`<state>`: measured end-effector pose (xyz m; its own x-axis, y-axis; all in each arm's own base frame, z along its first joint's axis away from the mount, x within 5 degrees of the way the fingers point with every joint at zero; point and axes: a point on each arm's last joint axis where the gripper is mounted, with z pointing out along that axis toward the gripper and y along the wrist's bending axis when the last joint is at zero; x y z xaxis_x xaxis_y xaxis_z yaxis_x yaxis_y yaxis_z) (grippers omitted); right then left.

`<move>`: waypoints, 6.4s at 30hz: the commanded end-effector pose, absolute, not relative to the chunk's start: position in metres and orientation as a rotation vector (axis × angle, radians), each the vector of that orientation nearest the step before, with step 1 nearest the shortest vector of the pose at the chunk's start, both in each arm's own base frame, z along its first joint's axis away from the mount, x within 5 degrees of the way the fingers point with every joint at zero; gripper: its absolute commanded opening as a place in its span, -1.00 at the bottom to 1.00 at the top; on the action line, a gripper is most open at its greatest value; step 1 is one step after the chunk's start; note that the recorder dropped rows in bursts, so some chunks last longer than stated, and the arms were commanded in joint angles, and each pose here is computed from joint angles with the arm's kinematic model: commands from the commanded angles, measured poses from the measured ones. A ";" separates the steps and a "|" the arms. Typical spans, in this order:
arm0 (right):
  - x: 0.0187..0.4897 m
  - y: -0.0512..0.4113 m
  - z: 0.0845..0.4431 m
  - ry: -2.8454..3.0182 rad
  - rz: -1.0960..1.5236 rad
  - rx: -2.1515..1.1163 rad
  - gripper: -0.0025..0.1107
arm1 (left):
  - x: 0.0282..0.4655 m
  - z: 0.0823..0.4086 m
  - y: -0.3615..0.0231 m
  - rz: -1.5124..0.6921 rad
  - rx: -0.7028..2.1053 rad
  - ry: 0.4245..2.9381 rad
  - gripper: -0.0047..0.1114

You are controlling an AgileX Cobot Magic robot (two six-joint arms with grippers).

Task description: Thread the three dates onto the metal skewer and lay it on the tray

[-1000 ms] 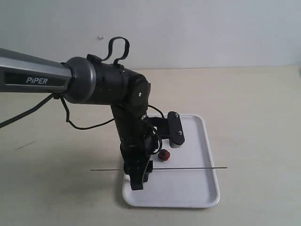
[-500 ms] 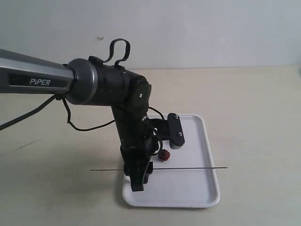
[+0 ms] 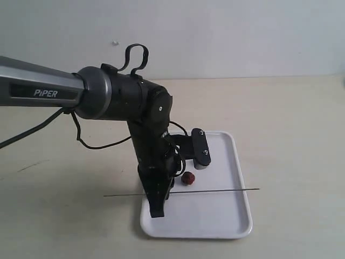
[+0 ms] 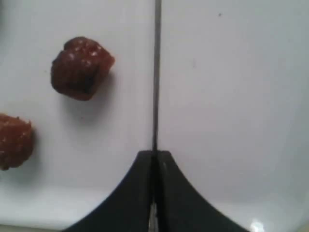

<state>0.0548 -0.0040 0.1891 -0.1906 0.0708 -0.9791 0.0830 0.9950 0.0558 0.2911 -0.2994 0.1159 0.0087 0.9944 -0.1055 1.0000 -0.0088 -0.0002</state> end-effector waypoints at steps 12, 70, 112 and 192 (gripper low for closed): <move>0.055 -0.004 0.188 1.762 -0.017 0.116 -0.96 | 0.275 0.170 -0.299 -0.141 2.128 2.146 -0.92; 0.061 0.005 0.273 1.328 0.327 0.193 -0.96 | 0.210 0.256 -0.143 -0.097 1.291 2.786 -0.92; 0.361 0.124 0.173 2.897 0.342 0.042 -0.47 | 0.205 0.256 -0.140 -0.092 1.222 2.885 -0.92; 0.345 0.143 0.100 2.701 0.190 -0.143 -0.07 | 0.205 0.256 -0.140 -0.092 1.199 2.895 -0.92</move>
